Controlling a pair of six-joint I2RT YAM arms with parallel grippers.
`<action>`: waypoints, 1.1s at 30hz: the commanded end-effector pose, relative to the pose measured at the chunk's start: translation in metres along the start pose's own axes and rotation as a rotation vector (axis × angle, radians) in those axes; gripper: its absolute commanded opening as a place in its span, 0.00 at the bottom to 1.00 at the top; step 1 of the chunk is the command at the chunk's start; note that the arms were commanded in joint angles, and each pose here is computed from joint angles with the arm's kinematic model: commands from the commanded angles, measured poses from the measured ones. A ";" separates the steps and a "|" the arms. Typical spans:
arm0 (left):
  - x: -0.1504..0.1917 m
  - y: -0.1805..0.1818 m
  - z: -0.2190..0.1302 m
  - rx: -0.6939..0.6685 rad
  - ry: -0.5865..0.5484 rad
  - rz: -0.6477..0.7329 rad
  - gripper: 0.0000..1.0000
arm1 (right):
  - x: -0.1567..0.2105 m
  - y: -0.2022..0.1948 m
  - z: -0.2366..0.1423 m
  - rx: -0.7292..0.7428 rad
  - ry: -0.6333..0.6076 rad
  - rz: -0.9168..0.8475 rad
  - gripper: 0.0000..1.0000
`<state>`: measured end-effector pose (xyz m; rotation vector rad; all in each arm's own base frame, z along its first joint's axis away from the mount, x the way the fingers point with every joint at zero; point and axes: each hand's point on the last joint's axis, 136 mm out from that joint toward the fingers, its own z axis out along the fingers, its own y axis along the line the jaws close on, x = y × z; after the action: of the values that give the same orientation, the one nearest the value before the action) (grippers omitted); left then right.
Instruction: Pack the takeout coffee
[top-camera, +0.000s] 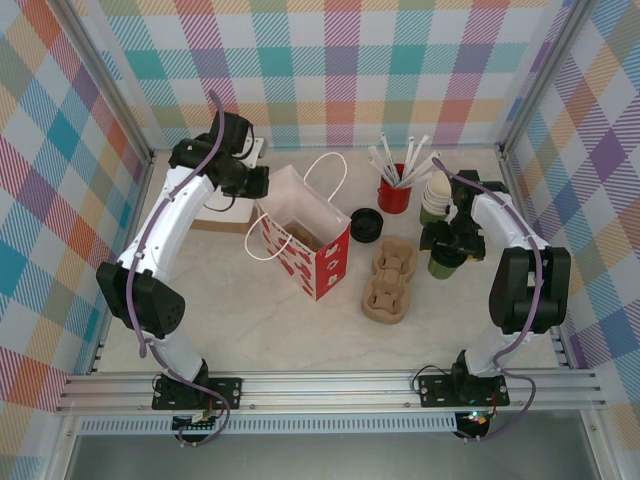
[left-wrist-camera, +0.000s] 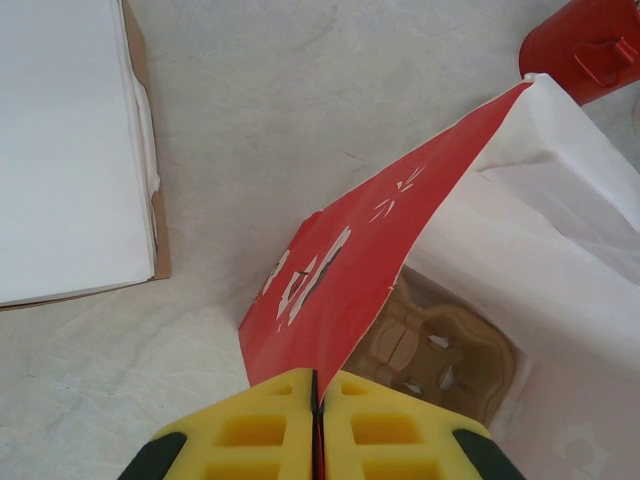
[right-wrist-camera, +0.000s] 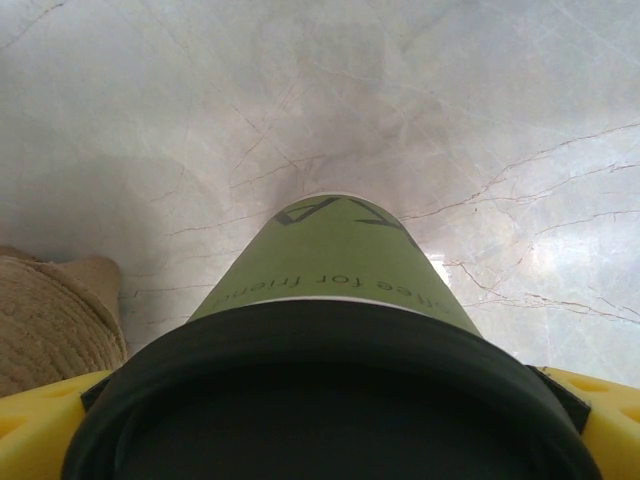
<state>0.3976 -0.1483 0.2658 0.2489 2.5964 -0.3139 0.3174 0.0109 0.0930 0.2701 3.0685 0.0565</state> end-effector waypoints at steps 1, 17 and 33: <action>0.001 0.001 -0.006 0.011 -0.011 0.003 0.08 | 0.008 -0.001 0.004 -0.007 0.041 -0.009 0.96; 0.002 0.000 -0.006 0.019 -0.011 0.002 0.08 | 0.013 -0.004 0.001 0.008 0.057 -0.021 0.93; 0.002 -0.003 -0.007 0.037 -0.015 0.002 0.07 | 0.019 -0.006 -0.022 0.015 0.045 -0.034 0.85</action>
<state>0.3976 -0.1502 0.2634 0.2525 2.5970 -0.3278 0.3013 0.0104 0.0927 0.2421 3.1361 0.0450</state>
